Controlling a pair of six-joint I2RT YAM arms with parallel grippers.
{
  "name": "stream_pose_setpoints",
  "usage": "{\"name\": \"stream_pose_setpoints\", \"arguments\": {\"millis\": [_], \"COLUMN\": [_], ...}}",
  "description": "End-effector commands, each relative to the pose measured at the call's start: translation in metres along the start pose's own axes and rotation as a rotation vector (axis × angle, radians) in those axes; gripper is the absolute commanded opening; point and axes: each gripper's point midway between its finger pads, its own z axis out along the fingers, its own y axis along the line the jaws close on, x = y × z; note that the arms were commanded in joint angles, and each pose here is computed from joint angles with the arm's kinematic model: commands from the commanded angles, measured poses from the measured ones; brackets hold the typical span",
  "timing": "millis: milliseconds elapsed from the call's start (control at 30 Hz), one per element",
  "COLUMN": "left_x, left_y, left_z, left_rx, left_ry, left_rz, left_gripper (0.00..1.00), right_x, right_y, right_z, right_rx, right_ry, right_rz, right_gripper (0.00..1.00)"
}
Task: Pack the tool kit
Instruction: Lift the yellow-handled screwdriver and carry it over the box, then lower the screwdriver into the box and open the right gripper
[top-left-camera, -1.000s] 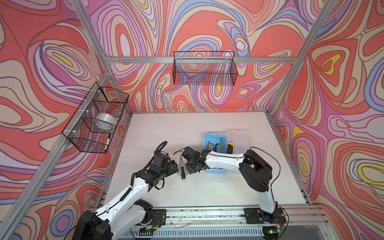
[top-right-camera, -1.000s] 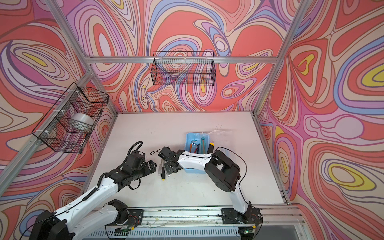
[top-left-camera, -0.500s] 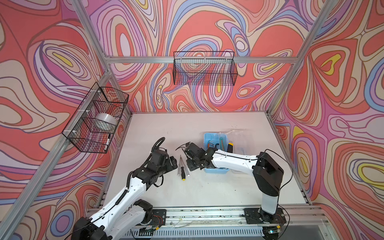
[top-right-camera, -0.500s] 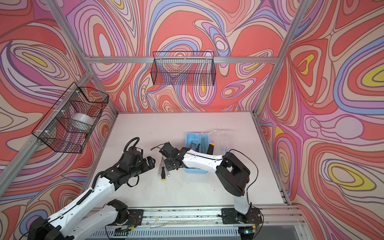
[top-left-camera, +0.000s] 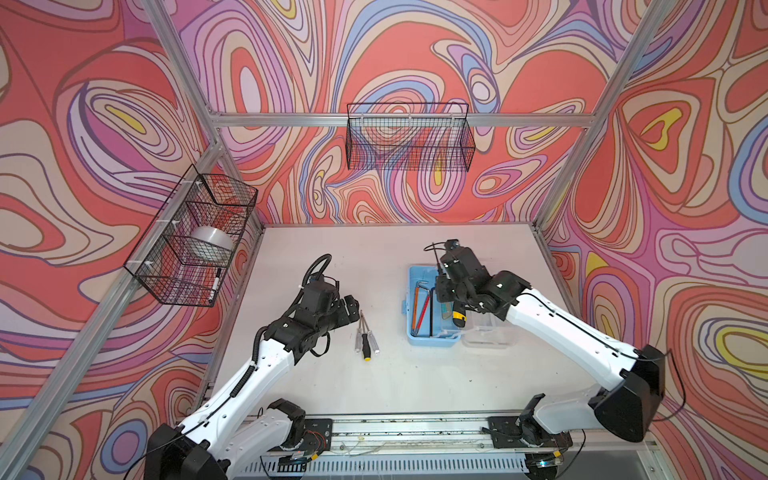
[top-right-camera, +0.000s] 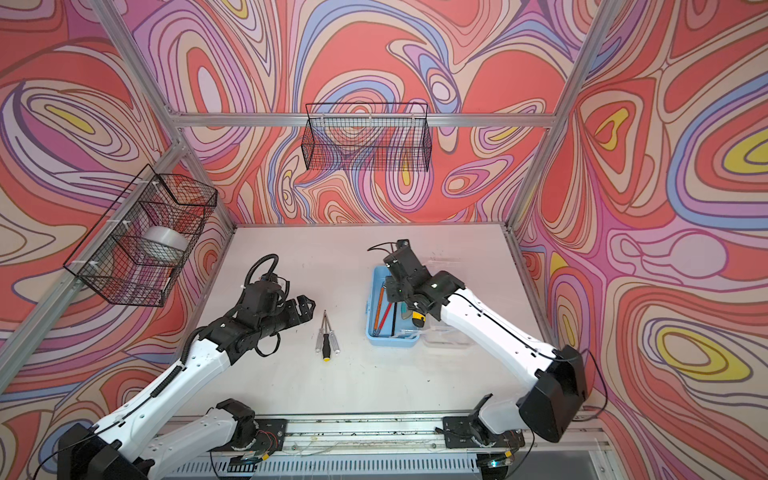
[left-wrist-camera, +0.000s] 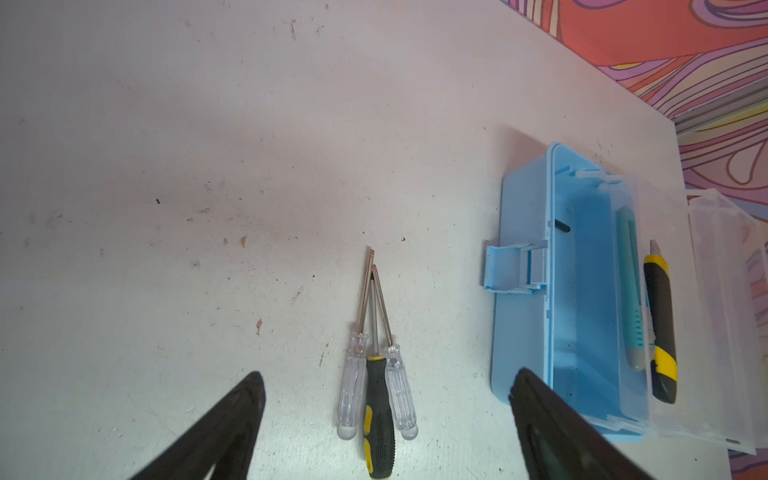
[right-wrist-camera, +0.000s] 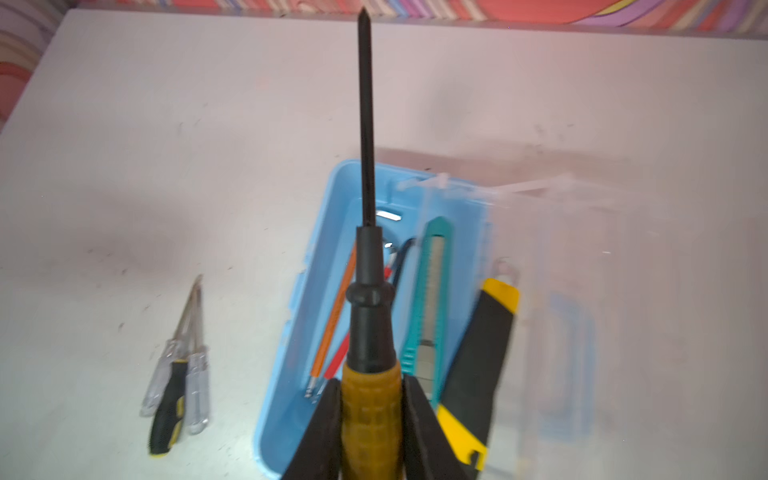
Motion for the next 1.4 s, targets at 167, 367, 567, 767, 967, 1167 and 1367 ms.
{"name": "stream_pose_setpoints", "arguments": {"millis": [167, 367, 567, 767, 967, 1167, 1367], "left_x": [-0.002, 0.005, 0.009, 0.014, 0.015, 0.016, 0.010], "left_y": [-0.016, -0.016, -0.013, -0.012, -0.009, -0.008, -0.011], "left_z": [0.007, 0.013, 0.018, 0.022, 0.021, 0.020, 0.018], "left_rx": [0.060, 0.069, 0.059, 0.064, 0.056, 0.058, 0.051], "left_ry": [0.004, 0.024, 0.035, 0.045, 0.043, 0.041, 0.033], "left_rz": [0.023, 0.021, 0.022, 0.014, 0.020, 0.023, 0.057], "left_gripper": [0.92, 0.92, 0.93, 0.92, 0.92, 0.93, 0.93], "right_x": [0.039, 0.060, 0.069, 0.081, 0.076, 0.069, 0.035], "right_y": [-0.075, -0.085, -0.086, -0.083, -0.082, -0.082, -0.086], "right_z": [0.002, 0.023, 0.030, 0.042, 0.039, 0.034, 0.006], "right_rx": [0.161, 0.184, 0.179, 0.166, 0.160, 0.169, 0.192], "right_ry": [0.109, 0.163, 0.204, 0.240, 0.223, 0.217, 0.131], "right_rz": [0.015, 0.032, 0.049, 0.068, 0.077, 0.076, 0.099], "right_gripper": [0.00, 0.00, 0.00, 0.01, 0.27, 0.46, 0.44]}}
